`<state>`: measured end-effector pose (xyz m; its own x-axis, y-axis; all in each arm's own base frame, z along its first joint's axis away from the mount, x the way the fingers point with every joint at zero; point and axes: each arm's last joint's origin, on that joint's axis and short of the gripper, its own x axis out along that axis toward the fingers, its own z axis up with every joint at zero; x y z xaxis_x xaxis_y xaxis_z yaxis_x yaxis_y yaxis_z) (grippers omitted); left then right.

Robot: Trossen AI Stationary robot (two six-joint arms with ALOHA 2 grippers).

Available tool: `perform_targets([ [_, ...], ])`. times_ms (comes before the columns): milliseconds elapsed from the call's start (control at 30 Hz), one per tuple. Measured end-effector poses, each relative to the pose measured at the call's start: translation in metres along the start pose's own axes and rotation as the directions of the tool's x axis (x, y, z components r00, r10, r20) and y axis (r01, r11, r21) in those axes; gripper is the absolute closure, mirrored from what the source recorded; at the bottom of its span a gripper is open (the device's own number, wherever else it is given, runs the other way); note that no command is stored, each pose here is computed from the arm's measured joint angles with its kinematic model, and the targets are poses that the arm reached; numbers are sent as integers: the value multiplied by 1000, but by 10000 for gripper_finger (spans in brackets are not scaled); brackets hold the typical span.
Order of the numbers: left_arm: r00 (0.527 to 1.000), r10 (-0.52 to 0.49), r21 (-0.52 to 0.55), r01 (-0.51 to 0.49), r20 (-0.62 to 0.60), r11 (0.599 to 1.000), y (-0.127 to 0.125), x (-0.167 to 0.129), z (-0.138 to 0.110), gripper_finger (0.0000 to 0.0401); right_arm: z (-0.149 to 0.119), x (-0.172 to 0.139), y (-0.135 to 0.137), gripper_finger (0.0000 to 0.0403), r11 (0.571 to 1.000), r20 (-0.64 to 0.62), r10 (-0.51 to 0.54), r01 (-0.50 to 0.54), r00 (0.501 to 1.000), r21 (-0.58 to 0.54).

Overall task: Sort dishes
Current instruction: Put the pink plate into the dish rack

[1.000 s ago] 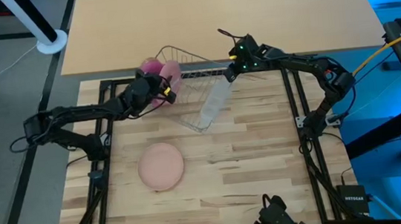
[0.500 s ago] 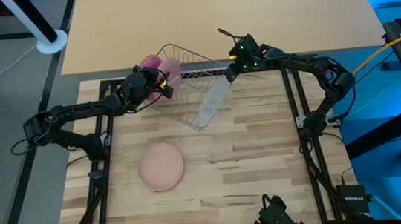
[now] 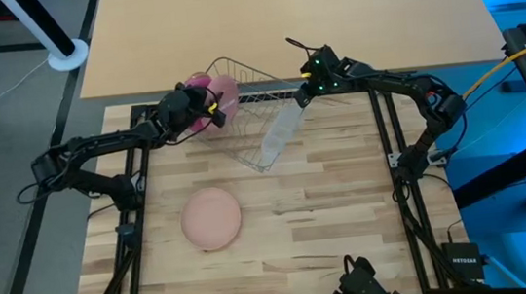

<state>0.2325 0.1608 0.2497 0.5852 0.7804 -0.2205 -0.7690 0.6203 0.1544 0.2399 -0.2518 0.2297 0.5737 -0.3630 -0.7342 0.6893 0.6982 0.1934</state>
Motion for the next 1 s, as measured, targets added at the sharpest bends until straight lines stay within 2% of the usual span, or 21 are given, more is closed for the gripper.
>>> perform_targets([
  [200,1000,14,-14,-14,16,1000,2,1,1,232,0,0,0,349,1000,0,0,0,1000,0],
  [333,998,55,-7,-56,-42,998,6,1,-4,232,0,0,0,349,1000,-1,0,0,1000,0],
  [500,994,30,3,-30,-107,1000,2,0,-11,232,0,0,0,349,1000,-2,0,0,1000,0],
  [633,996,13,128,-1,-92,992,3,1,-10,232,0,0,0,349,1000,-2,0,0,1000,0],
  [733,997,19,93,-13,-68,996,5,2,-8,232,0,0,0,349,1000,-2,0,0,1000,0],
  [867,998,42,140,-35,-42,990,13,5,-6,232,0,0,0,349,1000,0,1,-1,1000,0],
  [1000,998,35,129,-27,-59,991,19,6,-8,232,0,0,0,349,1000,1,2,-2,1000,2],
])
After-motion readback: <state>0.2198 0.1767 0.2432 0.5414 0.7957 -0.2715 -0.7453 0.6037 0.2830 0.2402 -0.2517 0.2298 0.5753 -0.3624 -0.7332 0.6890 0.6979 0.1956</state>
